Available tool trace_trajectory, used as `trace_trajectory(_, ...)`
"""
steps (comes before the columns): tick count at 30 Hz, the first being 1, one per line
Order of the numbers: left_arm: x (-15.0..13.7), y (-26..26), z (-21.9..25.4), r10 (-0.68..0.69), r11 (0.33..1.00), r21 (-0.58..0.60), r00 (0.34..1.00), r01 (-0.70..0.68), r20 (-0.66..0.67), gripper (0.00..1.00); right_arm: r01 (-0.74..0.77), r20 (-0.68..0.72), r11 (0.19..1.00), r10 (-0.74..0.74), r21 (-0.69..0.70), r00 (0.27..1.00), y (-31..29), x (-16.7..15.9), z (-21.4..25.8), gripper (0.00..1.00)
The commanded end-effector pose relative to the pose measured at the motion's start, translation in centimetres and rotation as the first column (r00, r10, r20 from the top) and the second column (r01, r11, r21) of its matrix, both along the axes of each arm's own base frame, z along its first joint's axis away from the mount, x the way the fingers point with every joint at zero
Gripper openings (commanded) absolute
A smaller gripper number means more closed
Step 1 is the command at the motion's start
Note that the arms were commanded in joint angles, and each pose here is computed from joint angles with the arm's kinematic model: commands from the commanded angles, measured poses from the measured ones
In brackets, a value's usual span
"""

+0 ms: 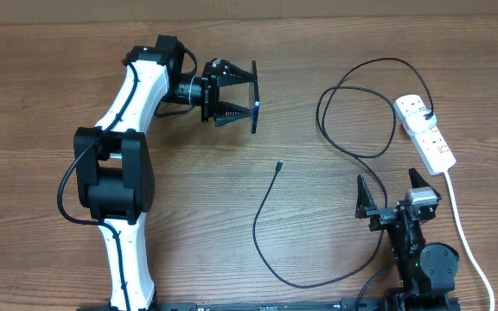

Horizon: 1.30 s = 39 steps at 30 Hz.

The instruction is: Plug charger to phone and switch on socket

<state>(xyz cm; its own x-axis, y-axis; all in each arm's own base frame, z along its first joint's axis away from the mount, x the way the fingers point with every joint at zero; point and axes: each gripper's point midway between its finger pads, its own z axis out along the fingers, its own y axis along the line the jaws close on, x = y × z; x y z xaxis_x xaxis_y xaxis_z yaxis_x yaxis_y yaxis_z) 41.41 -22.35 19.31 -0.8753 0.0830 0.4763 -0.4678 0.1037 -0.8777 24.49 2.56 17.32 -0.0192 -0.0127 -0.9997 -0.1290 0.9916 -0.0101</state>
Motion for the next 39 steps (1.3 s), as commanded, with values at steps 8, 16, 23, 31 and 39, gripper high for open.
trace_trajectory(8, 0.6, 0.4, 1.8, 0.013, 0.998, -0.064, 1.000, -0.012, 0.008, 0.74, 0.007, 0.000, 1.000, -0.007, 0.003, 1.000, -0.1, 0.0, -0.3, 1.00)
trace_trajectory(16, 0.6, 0.4, 1.8, 0.012, 0.998, -0.064, 1.000, -0.012, 0.008, 0.74, 0.007, 0.000, 1.000, -0.007, 0.003, 1.000, -0.1, 0.0, -0.2, 1.00)
trace_trajectory(23, 0.6, 0.4, 1.8, 0.012, 0.998, -0.063, 1.000, -0.012, 0.007, 0.74, -0.085, 0.009, 0.996, 0.085, 0.005, 0.996, 1.5, -0.2, 0.0, 1.00)
trace_trajectory(31, 0.6, 0.4, 1.8, 0.012, 0.998, -0.064, 1.000, -0.012, 0.008, 0.74, -0.429, 0.033, 0.903, 0.429, 0.000, 0.903, 7.1, -2.6, 0.5, 1.00)
trace_trajectory(39, 0.6, 0.4, 1.8, 0.012, 0.998, -0.064, 1.000, -0.012, 0.008, 0.74, -0.847, 0.042, 0.530, 0.847, -0.026, 0.529, 13.4, -9.9, 0.8, 1.00)
